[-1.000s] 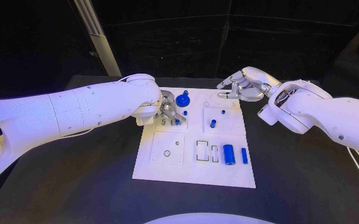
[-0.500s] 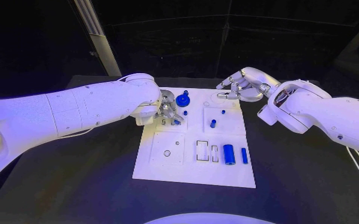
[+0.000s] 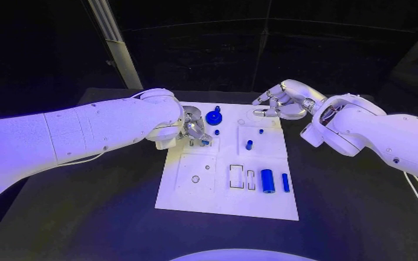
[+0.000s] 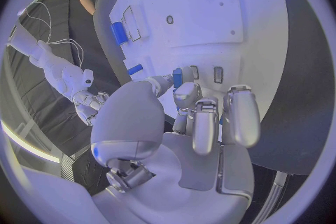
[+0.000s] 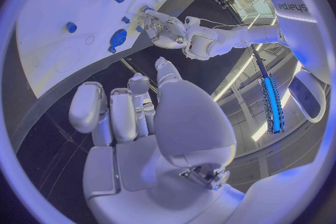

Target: Assemble the parts on the task board

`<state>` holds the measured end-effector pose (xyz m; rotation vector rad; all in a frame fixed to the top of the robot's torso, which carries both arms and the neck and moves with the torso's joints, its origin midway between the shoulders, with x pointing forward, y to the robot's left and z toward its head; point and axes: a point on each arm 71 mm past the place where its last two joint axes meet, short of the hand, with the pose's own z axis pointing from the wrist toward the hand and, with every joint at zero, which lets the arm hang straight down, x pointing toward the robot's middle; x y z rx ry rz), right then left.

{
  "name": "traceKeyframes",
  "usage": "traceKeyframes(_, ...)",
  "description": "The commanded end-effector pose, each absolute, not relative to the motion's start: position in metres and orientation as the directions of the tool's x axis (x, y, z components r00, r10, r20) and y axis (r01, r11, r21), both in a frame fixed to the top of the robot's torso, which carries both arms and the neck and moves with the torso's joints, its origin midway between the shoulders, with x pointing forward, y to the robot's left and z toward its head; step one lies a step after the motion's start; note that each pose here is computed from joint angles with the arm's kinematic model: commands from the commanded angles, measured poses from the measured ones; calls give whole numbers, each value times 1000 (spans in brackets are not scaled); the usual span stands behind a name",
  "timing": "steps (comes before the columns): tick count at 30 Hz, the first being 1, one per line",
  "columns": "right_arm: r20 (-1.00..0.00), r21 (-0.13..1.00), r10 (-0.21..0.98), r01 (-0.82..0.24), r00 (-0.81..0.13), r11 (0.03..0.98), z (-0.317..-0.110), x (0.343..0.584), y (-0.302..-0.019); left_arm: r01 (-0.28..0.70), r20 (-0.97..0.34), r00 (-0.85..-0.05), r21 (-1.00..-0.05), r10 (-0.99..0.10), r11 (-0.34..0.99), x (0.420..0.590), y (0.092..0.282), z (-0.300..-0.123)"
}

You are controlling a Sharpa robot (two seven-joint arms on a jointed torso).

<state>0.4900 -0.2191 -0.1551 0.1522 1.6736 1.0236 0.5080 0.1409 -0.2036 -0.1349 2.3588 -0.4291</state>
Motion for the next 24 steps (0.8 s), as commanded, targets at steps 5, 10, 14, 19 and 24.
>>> traceKeyframes(5,-729,684,564,-392,-387,615,-155,490,-219,10,-687,-672,-380,-275,925,507,146,-198)
traceKeyframes(10,-730,684,564,-391,-386,616,-155,490,-219,6,-714,-646,-357,-269,934,507,150,-200)
traceKeyframes(14,-730,684,564,-391,-386,616,-155,490,-219,3,-728,-634,-337,-259,942,508,153,-203)
traceKeyframes(19,-729,684,564,-392,-387,616,-155,490,-219,7,-736,-633,-312,-238,950,506,153,-208)
traceKeyframes(24,-729,684,564,-392,-387,615,-155,490,-219,11,-729,-650,-289,-213,957,504,153,-214)
